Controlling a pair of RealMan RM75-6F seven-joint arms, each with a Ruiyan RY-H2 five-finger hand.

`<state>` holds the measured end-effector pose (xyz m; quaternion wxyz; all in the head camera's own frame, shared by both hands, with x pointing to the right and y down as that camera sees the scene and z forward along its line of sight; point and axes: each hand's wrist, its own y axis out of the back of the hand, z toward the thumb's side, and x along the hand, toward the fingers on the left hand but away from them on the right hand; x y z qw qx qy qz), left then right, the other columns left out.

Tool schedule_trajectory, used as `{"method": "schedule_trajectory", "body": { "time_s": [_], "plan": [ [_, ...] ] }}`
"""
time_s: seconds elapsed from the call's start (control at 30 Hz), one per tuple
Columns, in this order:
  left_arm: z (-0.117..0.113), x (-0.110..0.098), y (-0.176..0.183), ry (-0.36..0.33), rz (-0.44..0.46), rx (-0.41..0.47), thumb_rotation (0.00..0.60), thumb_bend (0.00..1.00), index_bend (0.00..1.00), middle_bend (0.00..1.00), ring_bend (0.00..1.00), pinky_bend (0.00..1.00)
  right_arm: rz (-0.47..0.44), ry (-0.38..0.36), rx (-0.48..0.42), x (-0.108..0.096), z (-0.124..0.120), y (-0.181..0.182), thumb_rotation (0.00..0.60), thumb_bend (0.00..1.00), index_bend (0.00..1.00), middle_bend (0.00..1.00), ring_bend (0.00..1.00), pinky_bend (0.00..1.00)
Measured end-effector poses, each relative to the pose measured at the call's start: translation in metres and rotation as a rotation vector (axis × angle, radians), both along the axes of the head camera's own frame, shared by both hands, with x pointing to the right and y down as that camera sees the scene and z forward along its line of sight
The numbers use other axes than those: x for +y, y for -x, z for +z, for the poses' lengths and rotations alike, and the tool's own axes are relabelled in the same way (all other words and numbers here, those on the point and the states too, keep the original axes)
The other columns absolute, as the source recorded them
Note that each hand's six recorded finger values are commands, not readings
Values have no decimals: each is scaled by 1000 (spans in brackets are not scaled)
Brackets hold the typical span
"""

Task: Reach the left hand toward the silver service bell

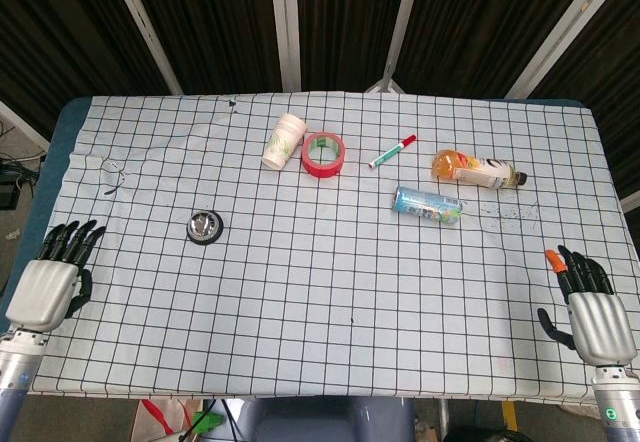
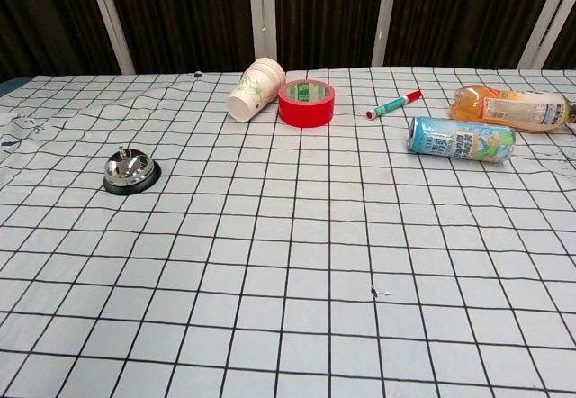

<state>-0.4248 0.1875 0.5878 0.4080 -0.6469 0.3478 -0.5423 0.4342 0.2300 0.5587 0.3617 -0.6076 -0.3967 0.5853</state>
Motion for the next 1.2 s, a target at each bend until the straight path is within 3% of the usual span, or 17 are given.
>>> {"method": "schedule_trajectory", "body": {
  "time_s": [0.33, 0.67, 0.93, 1.2],
  "plan": [
    [54, -44, -51, 83, 116, 10, 600, 1000, 86, 41, 0, 47, 2, 8, 5, -1, 2, -1, 600, 390, 88, 5, 19, 95],
    [104, -74, -92, 87, 148, 49, 600, 1000, 89, 43, 0, 47, 13, 11, 6, -2, 3, -5, 600, 389, 87, 5, 19, 95],
    [144, -80, -123, 136, 169, 76, 600, 1000, 89, 42, 0, 47, 21, 8, 0, -3, 1, -7, 600, 389, 87, 5, 19, 95],
    [167, -75, -151, 164, 212, 79, 600, 1000, 87, 42, 0, 47, 28, -2, -12, -4, -2, -10, 600, 389, 87, 5, 19, 95]
  ]
}}
